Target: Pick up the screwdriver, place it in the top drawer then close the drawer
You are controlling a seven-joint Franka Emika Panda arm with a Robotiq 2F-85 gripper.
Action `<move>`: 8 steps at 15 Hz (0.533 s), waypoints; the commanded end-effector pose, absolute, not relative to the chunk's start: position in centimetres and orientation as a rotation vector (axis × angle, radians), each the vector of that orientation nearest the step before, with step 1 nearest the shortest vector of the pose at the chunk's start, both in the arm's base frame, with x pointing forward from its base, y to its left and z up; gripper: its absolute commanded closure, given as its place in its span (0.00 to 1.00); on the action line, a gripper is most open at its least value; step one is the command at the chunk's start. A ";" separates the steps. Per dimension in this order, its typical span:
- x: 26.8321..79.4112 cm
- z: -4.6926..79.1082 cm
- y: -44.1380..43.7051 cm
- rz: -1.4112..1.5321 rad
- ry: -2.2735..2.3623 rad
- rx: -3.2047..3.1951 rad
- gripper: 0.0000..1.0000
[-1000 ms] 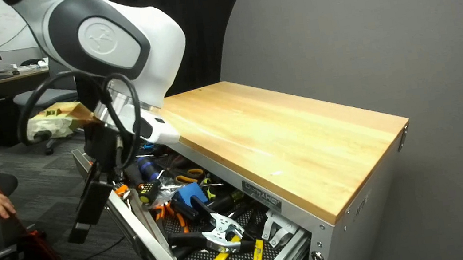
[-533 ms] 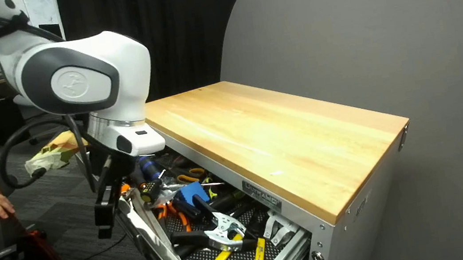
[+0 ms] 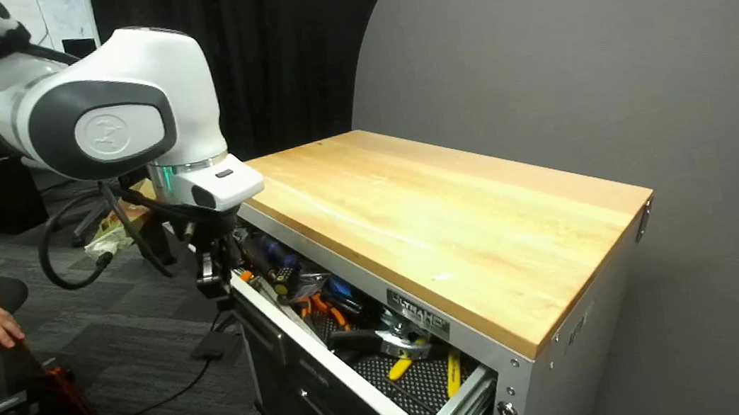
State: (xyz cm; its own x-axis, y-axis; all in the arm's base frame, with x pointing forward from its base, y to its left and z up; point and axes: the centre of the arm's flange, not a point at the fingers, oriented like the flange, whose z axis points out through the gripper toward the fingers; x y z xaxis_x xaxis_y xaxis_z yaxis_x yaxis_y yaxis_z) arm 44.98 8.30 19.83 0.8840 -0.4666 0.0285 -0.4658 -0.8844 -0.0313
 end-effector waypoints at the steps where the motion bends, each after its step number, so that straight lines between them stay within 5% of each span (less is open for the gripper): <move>1: 48.0 20.6 9.7 -0.282 0.716 -2.946 0.89; 8: 49.3 19.6 11.2 -0.401 0.625 -2.883 0.89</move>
